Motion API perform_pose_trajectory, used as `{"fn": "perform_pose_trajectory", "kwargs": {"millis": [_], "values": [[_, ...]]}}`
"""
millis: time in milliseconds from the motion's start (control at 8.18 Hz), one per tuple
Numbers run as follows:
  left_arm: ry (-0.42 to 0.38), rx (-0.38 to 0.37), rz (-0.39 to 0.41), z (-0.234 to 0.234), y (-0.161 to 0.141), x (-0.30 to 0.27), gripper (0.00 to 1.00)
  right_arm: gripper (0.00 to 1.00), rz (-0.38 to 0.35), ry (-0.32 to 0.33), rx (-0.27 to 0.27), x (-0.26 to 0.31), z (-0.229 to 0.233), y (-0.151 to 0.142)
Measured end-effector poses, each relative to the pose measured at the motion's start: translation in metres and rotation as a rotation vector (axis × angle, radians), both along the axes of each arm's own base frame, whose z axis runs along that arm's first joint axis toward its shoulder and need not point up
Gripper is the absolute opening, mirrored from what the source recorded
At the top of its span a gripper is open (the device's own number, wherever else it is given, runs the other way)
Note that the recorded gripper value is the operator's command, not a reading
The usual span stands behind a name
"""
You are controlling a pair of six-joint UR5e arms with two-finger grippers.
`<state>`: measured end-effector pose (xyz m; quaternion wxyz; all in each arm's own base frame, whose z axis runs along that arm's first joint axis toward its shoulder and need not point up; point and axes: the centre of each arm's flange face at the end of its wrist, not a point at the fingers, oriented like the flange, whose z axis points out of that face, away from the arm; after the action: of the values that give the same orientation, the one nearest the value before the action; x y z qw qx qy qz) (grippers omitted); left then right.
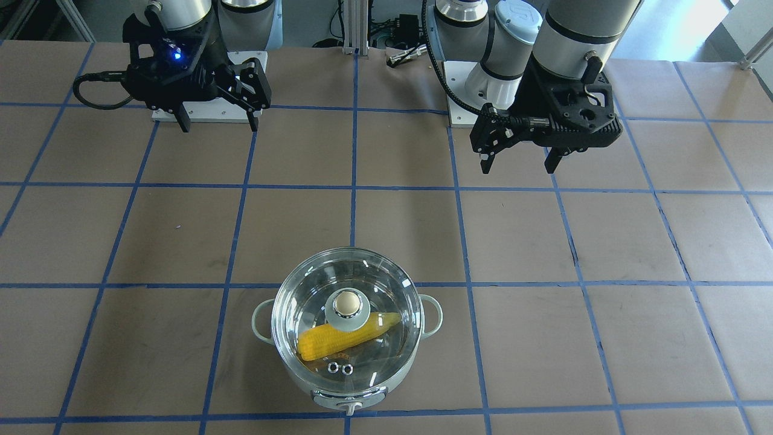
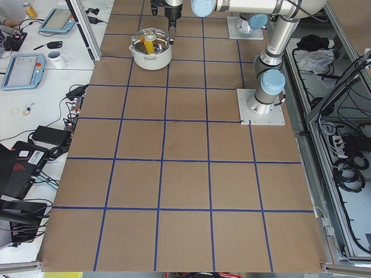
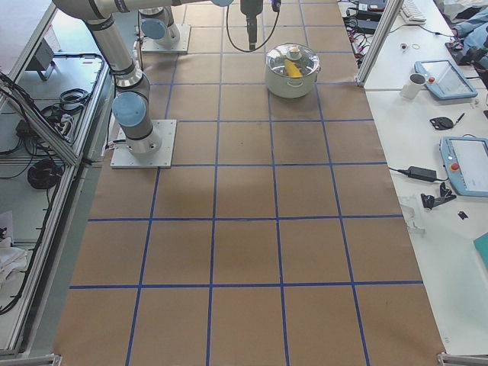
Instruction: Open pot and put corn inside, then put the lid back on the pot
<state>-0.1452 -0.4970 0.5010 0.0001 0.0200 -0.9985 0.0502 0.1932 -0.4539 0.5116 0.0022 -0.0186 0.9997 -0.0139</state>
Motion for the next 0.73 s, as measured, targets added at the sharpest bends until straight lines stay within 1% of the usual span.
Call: {"fn": "perform_pose_trajectory", "kwargs": {"millis": [733], "values": [[-0.002, 0.000, 0.001, 0.0000, 0.0003, -0.0001, 1.00, 1.00, 0.008, -0.001, -0.006, -0.0002, -0.0003, -0.0018]]}}
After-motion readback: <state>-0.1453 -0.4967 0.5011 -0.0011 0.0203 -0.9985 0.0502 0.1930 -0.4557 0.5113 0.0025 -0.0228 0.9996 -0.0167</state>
